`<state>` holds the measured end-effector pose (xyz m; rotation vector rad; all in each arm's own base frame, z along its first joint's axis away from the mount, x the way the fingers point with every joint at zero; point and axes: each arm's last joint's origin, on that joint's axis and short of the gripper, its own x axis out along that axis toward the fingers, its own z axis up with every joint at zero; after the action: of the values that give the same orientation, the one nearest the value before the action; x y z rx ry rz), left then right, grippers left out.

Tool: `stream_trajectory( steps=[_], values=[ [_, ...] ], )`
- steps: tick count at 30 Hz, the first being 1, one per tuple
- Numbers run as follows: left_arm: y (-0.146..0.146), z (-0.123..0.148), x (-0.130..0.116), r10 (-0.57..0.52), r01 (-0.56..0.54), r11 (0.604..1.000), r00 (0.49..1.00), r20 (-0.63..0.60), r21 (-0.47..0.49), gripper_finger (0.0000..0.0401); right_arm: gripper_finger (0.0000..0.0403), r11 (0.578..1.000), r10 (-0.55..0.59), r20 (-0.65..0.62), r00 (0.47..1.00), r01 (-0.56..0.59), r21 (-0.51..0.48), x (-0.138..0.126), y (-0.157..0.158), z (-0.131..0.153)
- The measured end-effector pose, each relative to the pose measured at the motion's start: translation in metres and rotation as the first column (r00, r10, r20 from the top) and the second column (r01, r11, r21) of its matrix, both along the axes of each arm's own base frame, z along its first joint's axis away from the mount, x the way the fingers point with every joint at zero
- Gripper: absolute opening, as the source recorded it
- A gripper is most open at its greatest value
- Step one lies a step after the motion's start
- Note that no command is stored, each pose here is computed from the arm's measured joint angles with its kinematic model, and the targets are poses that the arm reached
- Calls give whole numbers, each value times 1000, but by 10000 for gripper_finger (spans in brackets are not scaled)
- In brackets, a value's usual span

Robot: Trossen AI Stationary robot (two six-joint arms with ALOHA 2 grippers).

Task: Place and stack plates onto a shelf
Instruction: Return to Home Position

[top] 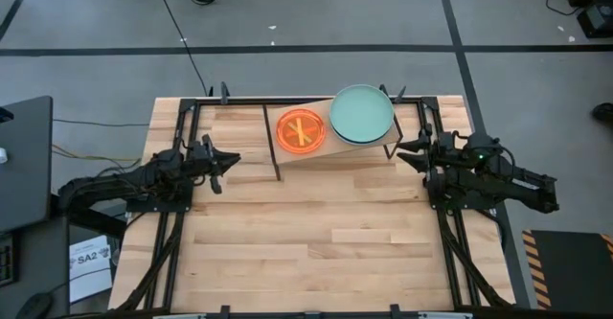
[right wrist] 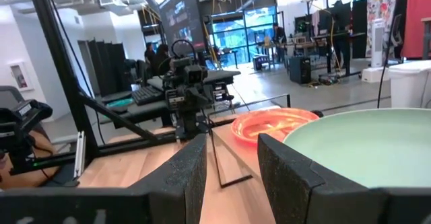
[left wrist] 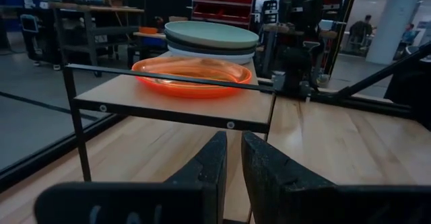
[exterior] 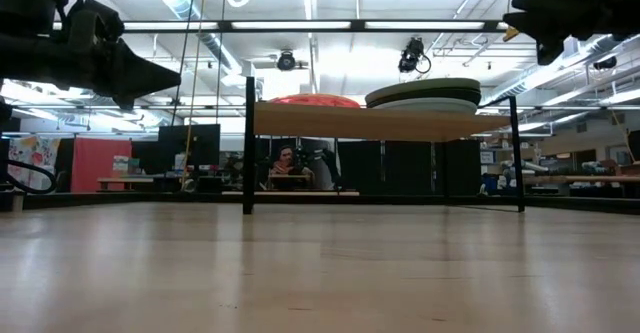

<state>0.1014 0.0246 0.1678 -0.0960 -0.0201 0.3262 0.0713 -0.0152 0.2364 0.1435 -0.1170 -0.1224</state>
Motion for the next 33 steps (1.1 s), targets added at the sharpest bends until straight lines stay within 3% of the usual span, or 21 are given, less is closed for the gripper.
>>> stream_trajectory(
  steps=[12,25,33],
  values=[
    [0,-1,0,5,-5,1000,1000,-4,-5,50,139,1000,4,38,999,-4,14,14,-4,-28],
    [0,-1,0,5,-5,1000,1000,-4,-4,50,139,998,7,0,1000,-7,62,23,-6,-62],
    [0,-1,0,8,-8,1000,1000,-6,1,50,139,999,0,-37,999,2,48,23,-6,-65]
  ],
)
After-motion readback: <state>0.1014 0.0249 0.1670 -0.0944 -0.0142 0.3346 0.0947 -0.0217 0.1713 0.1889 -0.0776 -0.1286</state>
